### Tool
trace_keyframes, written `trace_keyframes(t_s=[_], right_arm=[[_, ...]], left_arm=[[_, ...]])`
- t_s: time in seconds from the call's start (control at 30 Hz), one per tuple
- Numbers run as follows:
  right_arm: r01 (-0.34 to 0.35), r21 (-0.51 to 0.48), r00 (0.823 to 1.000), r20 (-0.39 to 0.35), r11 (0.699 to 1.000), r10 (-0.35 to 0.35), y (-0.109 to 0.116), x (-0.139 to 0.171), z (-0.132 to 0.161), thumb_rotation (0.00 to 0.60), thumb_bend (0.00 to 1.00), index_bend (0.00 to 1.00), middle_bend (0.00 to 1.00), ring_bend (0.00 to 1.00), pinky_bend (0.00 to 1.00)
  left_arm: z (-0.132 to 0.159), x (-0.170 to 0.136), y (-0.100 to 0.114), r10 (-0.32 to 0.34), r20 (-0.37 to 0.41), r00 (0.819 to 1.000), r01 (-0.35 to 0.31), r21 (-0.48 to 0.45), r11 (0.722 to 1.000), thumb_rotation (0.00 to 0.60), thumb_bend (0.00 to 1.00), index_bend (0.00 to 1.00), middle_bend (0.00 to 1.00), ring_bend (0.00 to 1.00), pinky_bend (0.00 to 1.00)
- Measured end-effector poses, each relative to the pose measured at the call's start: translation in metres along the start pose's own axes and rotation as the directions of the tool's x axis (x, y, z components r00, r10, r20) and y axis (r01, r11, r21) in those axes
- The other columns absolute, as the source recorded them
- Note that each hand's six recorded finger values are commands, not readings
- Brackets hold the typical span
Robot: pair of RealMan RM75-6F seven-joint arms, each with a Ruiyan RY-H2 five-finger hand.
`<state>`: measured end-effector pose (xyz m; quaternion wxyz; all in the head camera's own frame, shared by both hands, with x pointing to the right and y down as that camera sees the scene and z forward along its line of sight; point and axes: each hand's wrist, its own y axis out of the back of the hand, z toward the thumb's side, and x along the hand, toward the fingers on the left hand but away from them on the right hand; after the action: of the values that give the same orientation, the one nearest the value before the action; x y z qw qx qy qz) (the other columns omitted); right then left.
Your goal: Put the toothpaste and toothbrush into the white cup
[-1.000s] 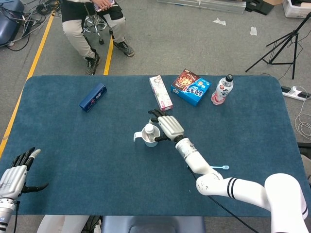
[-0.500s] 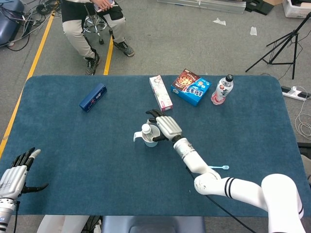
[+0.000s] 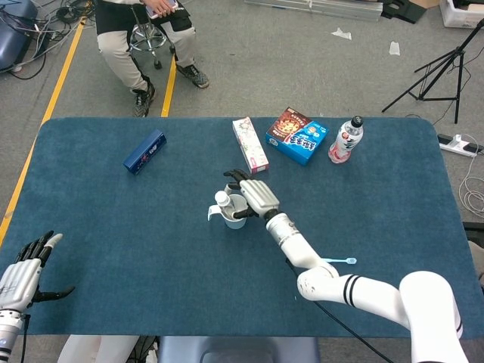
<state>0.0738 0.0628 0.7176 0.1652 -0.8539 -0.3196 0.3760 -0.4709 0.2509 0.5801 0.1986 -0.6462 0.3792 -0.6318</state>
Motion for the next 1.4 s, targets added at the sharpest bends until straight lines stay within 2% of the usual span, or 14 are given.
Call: trace_keyframes(t_s=[0.4, 0.73, 1.13, 1.27, 1.4], right_arm=[[-0.003, -0.002, 1.000, -0.005, 1.000, 0.003, 0.0015, -0.0011, 0.0002, 0.600, 0.25, 0.48, 0.15, 0.00, 0.15], [-0.003, 0.006, 1.000, -0.005, 1.000, 0.003, 0.0047, 0.0007, -0.0016, 0.600, 0.23, 0.33, 0.15, 0.00, 0.15], [0.001, 0.007, 1.000, -0.001, 1.000, -0.001, 0.0062, 0.0017, -0.0044, 0.600, 0.21, 0.22, 0.15, 0.00, 0.15], [0.003, 0.006, 1.000, 0.001, 1.000, -0.003, 0.0077, 0.0023, -0.0059, 0.600, 0.19, 0.15, 0.15, 0.00, 0.15], [0.004, 0.003, 1.000, 0.001, 1.000, -0.004, 0.0095, 0.0040, -0.0071, 0.600, 0.12, 0.05, 0.15, 0.00, 0.15]], left_arm=[[0.0034, 0.0005, 0.0007, 0.002, 0.009, 1.000, -0.002, 0.003, 1.000, 0.600, 0.00, 0.04, 0.00, 0.00, 0.00], [0.0047, 0.0009, -0.0002, -0.002, 0.010, 1.000, 0.002, 0.007, 1.000, 0.600, 0.00, 0.04, 0.00, 0.00, 0.00], [0.0030, 0.0003, -0.0013, -0.005, 0.004, 1.000, 0.005, 0.006, 1.000, 0.600, 0.00, 0.04, 0.00, 0.00, 0.00], [0.0028, 0.0004, -0.0014, -0.005, 0.004, 1.000, 0.005, 0.006, 1.000, 0.600, 0.00, 0.04, 0.00, 0.00, 0.00], [0.0027, 0.0006, -0.0023, -0.007, 0.003, 1.000, 0.007, 0.007, 1.000, 0.600, 0.00, 0.04, 0.00, 0.00, 0.00]])
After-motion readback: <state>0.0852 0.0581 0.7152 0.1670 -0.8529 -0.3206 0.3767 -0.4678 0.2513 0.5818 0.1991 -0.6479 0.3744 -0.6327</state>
